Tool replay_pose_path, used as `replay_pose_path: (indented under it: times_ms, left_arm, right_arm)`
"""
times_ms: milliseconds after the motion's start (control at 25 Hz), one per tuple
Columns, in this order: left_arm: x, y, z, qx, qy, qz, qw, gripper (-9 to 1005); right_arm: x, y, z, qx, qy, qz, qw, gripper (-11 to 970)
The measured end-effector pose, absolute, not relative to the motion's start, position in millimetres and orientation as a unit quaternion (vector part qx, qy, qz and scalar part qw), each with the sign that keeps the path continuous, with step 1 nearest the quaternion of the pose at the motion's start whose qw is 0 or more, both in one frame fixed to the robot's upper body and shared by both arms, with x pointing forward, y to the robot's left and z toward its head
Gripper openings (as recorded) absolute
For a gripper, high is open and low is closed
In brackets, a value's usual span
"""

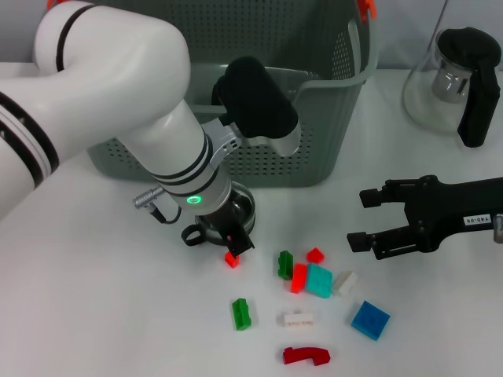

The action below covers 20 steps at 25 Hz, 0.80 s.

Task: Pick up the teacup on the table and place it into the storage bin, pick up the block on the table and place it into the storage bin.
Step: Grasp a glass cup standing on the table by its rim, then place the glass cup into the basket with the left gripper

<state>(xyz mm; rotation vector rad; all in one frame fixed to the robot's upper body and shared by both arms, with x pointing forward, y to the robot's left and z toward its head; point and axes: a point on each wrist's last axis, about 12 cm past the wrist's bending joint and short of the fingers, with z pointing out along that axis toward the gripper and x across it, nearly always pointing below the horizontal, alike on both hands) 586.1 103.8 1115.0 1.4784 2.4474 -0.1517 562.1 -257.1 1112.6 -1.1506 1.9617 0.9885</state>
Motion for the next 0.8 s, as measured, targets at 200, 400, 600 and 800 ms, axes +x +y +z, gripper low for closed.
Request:
replay_pose_path:
  times_ms: [200, 400, 600, 800]
  left_arm:
    - [583, 106, 1126, 0.509, 0.848, -0.065, 0.133, 56]
    - [571, 118, 1158, 0.501, 0.848, -0.1, 0.143, 56]
    - [554, 139, 1201, 0.496, 0.829, -0.203, 0.161, 56]
    - [556, 165, 1246, 0.475, 0.799, -0.284, 0.235, 55]
  right_arm:
    - [562, -258, 1112, -0.439, 0.748, 0.376, 0.325, 947]
    - [560, -261, 1110, -0.436, 0.749, 0.376, 0.327, 946]
    - [560, -263, 1109, -0.433, 0.751, 0.375, 0.328, 946]
    - [560, -263, 1109, -0.435, 0.751, 0.374, 0.328, 946]
